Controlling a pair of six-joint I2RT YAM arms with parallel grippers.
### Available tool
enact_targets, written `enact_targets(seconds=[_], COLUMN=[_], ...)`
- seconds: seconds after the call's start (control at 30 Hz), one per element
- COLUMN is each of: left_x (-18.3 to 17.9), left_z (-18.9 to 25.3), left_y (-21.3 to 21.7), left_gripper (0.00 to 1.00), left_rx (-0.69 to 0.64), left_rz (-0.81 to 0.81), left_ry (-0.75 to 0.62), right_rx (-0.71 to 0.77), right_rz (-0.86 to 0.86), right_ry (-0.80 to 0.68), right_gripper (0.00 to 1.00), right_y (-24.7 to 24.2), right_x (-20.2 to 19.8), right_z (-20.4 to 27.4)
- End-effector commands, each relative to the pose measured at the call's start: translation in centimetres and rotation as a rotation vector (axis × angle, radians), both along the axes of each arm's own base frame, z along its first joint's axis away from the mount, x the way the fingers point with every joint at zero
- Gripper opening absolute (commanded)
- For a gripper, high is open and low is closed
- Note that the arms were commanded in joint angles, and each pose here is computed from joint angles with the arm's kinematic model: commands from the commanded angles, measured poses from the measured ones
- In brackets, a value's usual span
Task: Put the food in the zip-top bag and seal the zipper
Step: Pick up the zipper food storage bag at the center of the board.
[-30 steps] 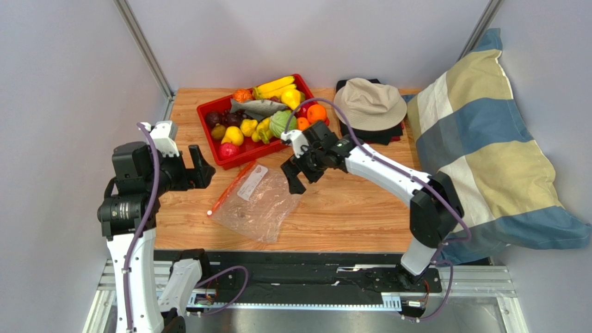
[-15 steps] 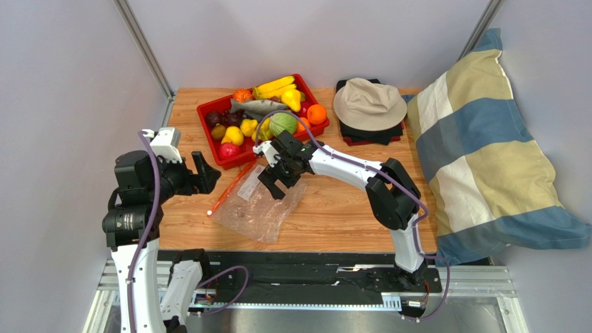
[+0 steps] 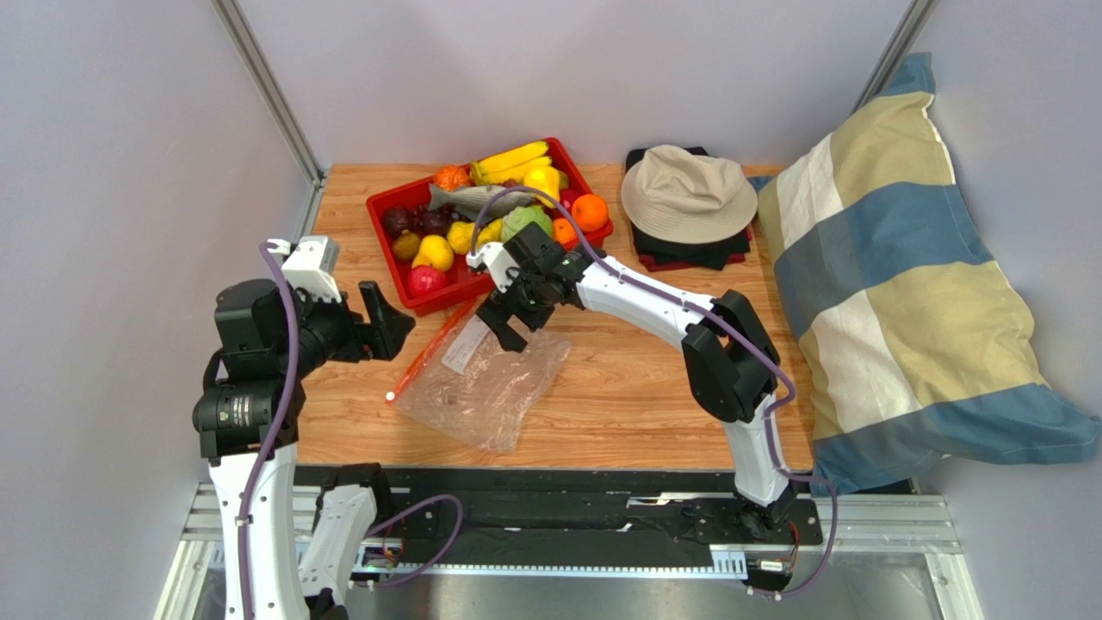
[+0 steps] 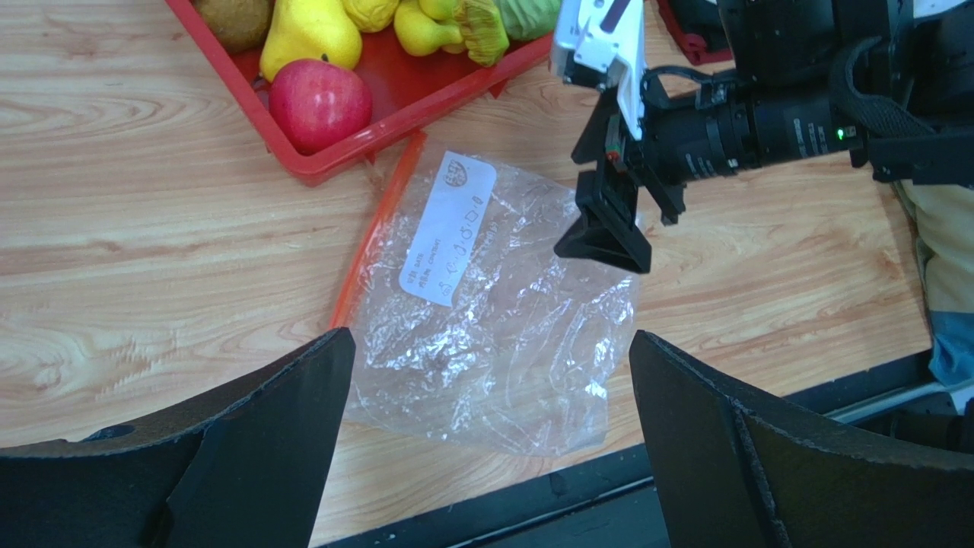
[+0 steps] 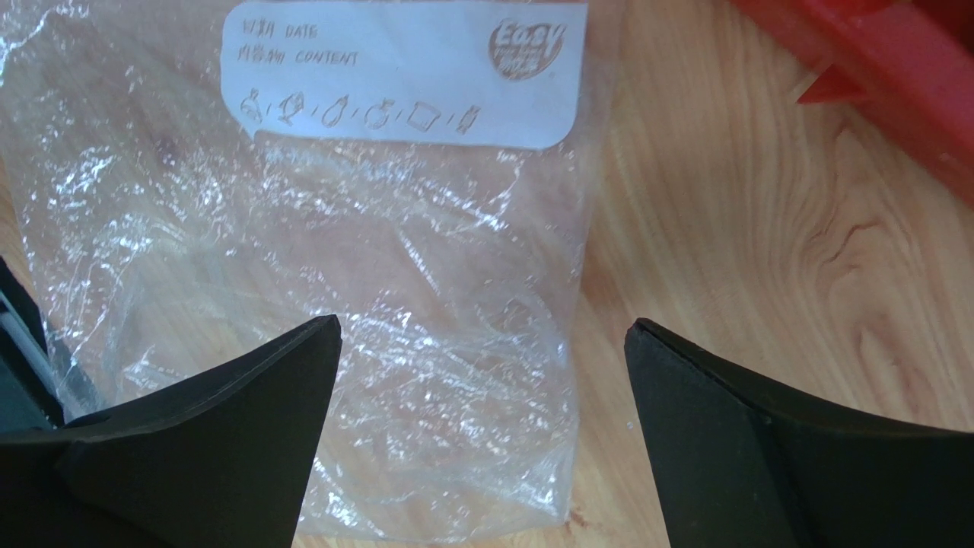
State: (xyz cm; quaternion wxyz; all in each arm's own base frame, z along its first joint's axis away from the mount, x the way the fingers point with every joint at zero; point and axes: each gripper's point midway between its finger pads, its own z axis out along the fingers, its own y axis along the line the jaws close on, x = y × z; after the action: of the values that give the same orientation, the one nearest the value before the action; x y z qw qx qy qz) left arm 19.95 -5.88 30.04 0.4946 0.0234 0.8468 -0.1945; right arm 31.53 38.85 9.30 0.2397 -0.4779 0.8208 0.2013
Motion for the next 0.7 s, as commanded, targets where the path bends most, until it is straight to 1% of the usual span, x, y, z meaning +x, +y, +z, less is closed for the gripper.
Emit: enact_targets(seconds=[0.0,0.07,0.27,0.33,0.37,0.4,0.47,0.5,0.53,0.57,0.6,0.67], left_x=[0.6,0.7,1.2,1.4,1.5,1.6,1.8,1.8,1.9,2.0,2.1,2.2], left_z=[1.5,1.3,1.1,0.9,0.8,0.8,0.7,0.5,0.4,0.2,0.0,0.1], left_y=[-0.3,-0.3,-0.9,-1.0,-1.0,-1.0,-0.9,-0.8,-0.8,-0.8,-0.8,-1.3], left_gripper=[0.99,0.99,0.99,0.99,0.99,0.99,0.99,0.99,0.99,0.99,0.99,0.99], left_rx=[-0.017,-0.031,-0.089,-0.1,-0.105,-0.107,-0.106,-0.106,-0.106,-0.101,-0.1,-0.103], left_rz=[-0.009,0.0,-0.007,-0.009,-0.005,0.001,0.006,0.008,0.008,0.005,-0.001,-0.037], left_ry=[-0.049,-0.037,-0.012,-0.004,0.003,0.006,0.013,0.018,0.022,0.025,0.028,0.022], right_rx=[0.06,0.065,0.076,0.076,0.083,0.086,0.084,0.105,0.1,0.109,0.136,0.163], right_rz=[0.044,0.051,0.074,0.083,0.092,0.103,0.116,0.131,0.133,0.134,0.147,0.176], right_ry=[-0.001,0.041,0.105,0.118,0.13,0.137,0.157,0.128,0.135,0.126,0.094,0.095], right_gripper=[1.0,1.0,0.96,0.91,0.86,0.7,0.56,0.42,0.32,0.14,0.0,0.0], right_y=[1.8,2.3,2.7,2.6,2.6,2.5,1.9,1.8,1.2,1.0,0.7,-0.5], right_x=[1.4,1.0,0.0,-0.5,-0.7,-1.1,-2.1,-2.2,-2.8,-2.9,-3.0,-4.0], right_z=[0.1,-1.0,-2.9,-3.5,-3.6,-3.4,-3.6,-2.4,-2.6,-1.9,0.1,1.1])
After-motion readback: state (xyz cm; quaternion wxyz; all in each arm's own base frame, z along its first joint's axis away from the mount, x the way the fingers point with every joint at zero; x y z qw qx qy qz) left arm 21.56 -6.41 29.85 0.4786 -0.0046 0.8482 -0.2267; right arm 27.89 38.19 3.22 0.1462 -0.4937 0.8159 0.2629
